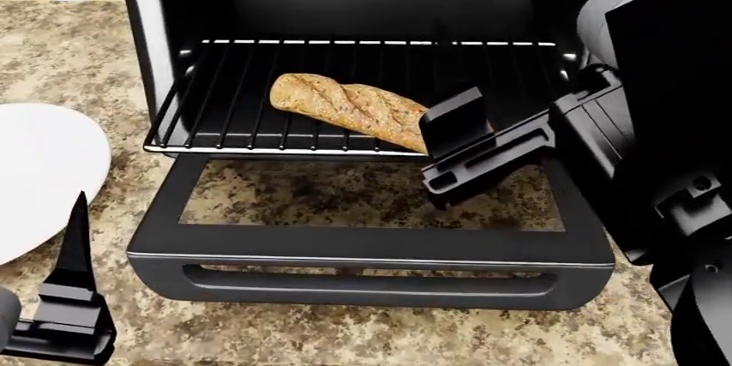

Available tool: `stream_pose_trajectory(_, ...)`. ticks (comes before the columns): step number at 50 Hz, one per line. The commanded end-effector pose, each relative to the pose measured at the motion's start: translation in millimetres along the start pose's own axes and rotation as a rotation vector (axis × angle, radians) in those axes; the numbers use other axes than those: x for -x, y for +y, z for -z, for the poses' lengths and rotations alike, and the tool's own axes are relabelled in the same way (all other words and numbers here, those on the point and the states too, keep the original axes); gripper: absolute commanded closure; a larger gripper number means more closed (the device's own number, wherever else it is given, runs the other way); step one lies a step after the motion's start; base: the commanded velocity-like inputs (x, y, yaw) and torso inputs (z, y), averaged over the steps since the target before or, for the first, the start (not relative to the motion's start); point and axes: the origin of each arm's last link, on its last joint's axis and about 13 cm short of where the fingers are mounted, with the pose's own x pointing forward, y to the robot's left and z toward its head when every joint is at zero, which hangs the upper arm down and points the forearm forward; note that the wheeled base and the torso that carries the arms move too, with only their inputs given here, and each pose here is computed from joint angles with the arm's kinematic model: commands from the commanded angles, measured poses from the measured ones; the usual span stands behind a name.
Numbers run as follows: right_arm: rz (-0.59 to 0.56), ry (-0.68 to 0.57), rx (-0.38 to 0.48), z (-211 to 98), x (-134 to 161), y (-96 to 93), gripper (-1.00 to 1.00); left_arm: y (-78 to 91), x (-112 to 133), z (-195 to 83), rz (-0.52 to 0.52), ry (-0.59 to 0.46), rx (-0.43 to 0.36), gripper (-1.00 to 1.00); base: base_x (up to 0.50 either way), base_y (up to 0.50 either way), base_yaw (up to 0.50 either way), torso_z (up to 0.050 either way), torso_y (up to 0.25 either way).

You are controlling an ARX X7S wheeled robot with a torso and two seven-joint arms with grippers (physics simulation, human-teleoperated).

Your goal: Pick the baguette from the rack and place it on the plate on the counter.

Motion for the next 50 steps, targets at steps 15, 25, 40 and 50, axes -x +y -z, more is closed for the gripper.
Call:
stream_pose_trajectory(15, -0.232, 0.118, -0.064, -25.4, -9.0, -23.3, -1.0, 0.6, -3.0, -0.7, 0.006, -0.01, 0.03, -1.0, 0.0, 0.0, 0.0, 0.0, 0.0)
stream_pose_trajectory(25, -0.299, 0.194, -0.022, -28.3, -15.6, -33.4, -1.0, 0.3, -2.9, 0.8, 0.007, -0.006, 0.035, -1.0, 0.0, 0.0, 0.0, 0.0, 0.0)
stream_pose_trajectory(40, -0.366, 0.255, -0.03, -25.0, -25.4, -40.4, -1.0, -0.1, -3.1, 0.1, 0.008, -0.006, 0.036, -1.0, 0.0, 0.0, 0.0, 0.0, 0.0)
stream_pose_trajectory(50, -0.397, 0.294, -0.048, -11.2, -33.9, -41.1, -1.0, -0.1, -4.3, -1.0, 0.009, -0.008, 0.039, -1.0, 0.0, 0.0, 0.0, 0.0, 0.0)
